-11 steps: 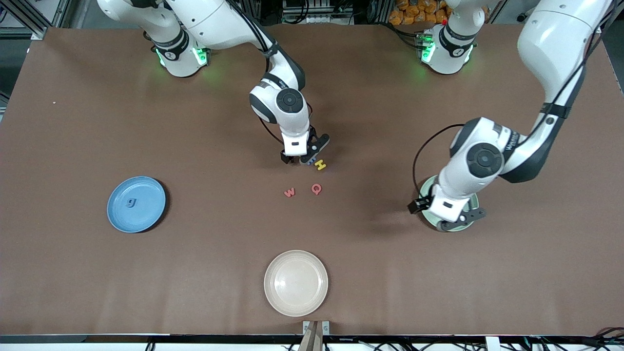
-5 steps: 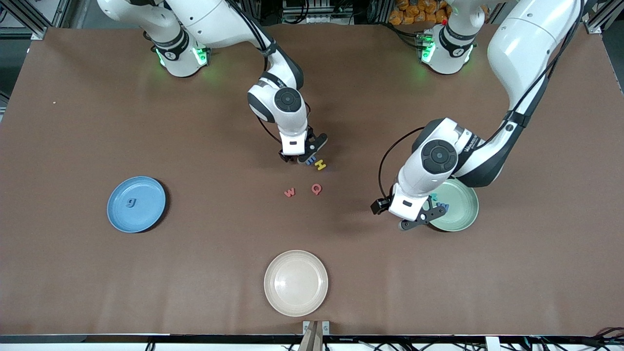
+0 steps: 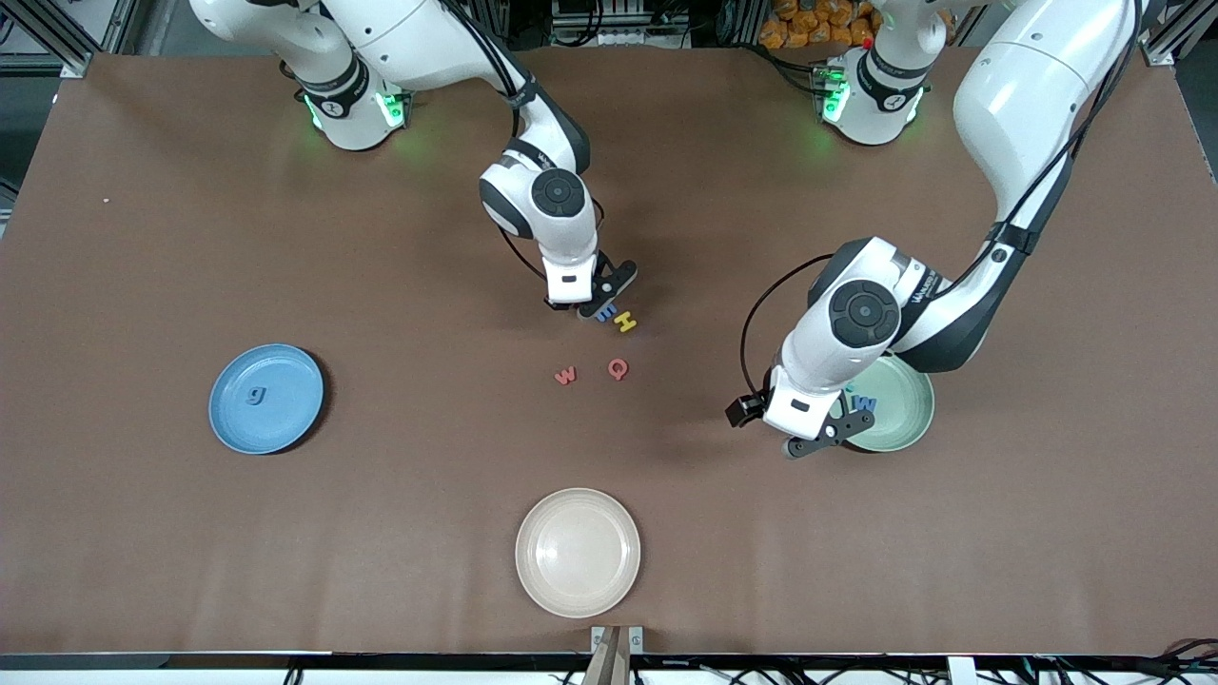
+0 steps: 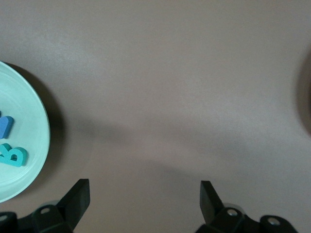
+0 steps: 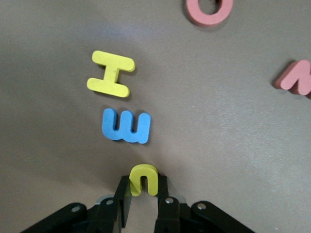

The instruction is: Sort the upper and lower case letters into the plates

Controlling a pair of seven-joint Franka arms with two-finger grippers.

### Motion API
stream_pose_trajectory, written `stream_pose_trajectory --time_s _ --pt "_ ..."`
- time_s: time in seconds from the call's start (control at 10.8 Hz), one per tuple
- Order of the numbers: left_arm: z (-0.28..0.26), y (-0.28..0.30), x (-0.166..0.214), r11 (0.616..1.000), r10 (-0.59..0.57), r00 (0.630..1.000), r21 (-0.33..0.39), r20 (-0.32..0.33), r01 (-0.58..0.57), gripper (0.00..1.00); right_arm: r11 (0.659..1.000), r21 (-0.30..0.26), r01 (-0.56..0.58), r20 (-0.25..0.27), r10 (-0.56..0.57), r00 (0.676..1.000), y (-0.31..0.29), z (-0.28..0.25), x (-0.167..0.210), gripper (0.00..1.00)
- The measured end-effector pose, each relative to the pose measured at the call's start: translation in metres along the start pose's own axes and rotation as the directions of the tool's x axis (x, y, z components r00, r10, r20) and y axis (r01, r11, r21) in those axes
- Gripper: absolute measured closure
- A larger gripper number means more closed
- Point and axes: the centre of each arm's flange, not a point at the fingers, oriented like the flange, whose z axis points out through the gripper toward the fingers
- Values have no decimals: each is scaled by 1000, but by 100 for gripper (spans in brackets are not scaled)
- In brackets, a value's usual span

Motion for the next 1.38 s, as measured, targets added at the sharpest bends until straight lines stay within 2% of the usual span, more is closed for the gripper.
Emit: stream_pose_trajectory --time_s 0.28,0.55,0.74,0.92,1.11,1.38 --pt "6 27 -24 989 144 989 26 -33 -144 0 996 -10 -89 -14 89 996 57 -30 3 74" --pt "20 68 -54 971 239 968 20 -75 -238 0 965 -26 -261 16 262 965 171 -84 -16 74" --pt "37 88 -74 938 344 932 14 -110 -345 0 923 -38 -382 83 384 920 251 -105 -49 74" --pt "54 107 -98 879 475 867 31 -147 -476 0 878 -82 -472 141 480 866 322 -111 -90 74" --pt "64 125 -122 824 562 806 38 -187 -566 0 831 -144 -537 165 555 815 379 -109 -131 74" --pt "81 145 -154 765 632 741 28 -228 -644 0 764 -175 -621 170 645 745 438 -107 -180 74"
